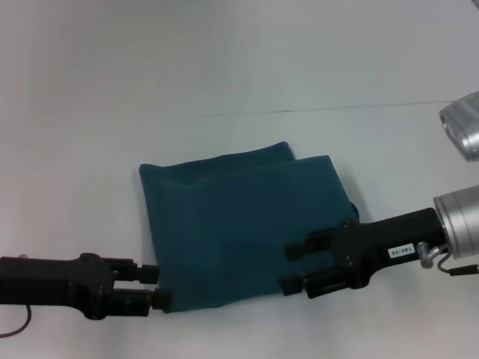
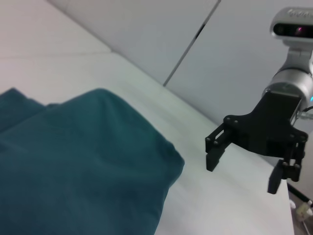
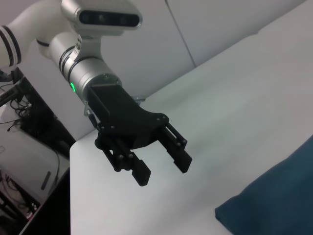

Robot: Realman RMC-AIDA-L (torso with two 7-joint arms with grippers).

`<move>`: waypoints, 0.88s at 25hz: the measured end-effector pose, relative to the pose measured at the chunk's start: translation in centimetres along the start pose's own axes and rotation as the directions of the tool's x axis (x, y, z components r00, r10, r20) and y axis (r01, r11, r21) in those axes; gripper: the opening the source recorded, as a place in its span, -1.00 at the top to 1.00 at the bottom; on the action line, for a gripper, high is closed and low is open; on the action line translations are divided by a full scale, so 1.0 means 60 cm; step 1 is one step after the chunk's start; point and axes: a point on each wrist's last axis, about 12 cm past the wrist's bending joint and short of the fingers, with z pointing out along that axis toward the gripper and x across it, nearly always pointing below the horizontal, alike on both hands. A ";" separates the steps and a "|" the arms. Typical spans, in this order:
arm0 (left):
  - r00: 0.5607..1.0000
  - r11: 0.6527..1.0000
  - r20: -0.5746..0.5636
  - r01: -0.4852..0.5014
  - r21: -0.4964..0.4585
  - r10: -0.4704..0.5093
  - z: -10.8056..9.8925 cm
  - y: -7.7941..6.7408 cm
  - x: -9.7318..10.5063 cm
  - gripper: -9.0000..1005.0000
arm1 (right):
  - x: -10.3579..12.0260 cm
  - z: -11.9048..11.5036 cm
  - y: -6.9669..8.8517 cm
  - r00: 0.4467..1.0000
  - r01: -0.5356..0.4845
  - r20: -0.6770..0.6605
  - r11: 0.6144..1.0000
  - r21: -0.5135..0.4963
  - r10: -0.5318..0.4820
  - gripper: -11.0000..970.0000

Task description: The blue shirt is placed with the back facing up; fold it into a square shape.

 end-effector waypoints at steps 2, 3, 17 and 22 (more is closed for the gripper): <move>1.000 1.000 -0.022 0.003 -0.007 -0.004 0.000 -0.001 -0.004 -0.31 | 0.000 0.002 0.000 1.000 -0.008 -0.012 1.000 -0.006 0.008 -0.66; 0.999 1.000 -0.033 0.002 -0.011 -0.002 0.001 -0.001 -0.007 -0.32 | 0.000 0.001 -0.001 1.000 -0.009 -0.015 1.000 -0.005 0.009 -0.66; 0.998 0.998 -0.036 -0.061 -0.009 0.060 0.041 -0.008 -0.036 -0.67 | 0.000 0.011 -0.003 0.998 0.016 -0.061 1.000 -0.001 -0.016 -0.67; 0.999 0.999 -0.034 -0.041 -0.028 0.040 0.037 -0.003 -0.039 -0.68 | -0.003 0.008 -0.003 0.998 0.019 -0.059 1.000 0.000 -0.018 -0.67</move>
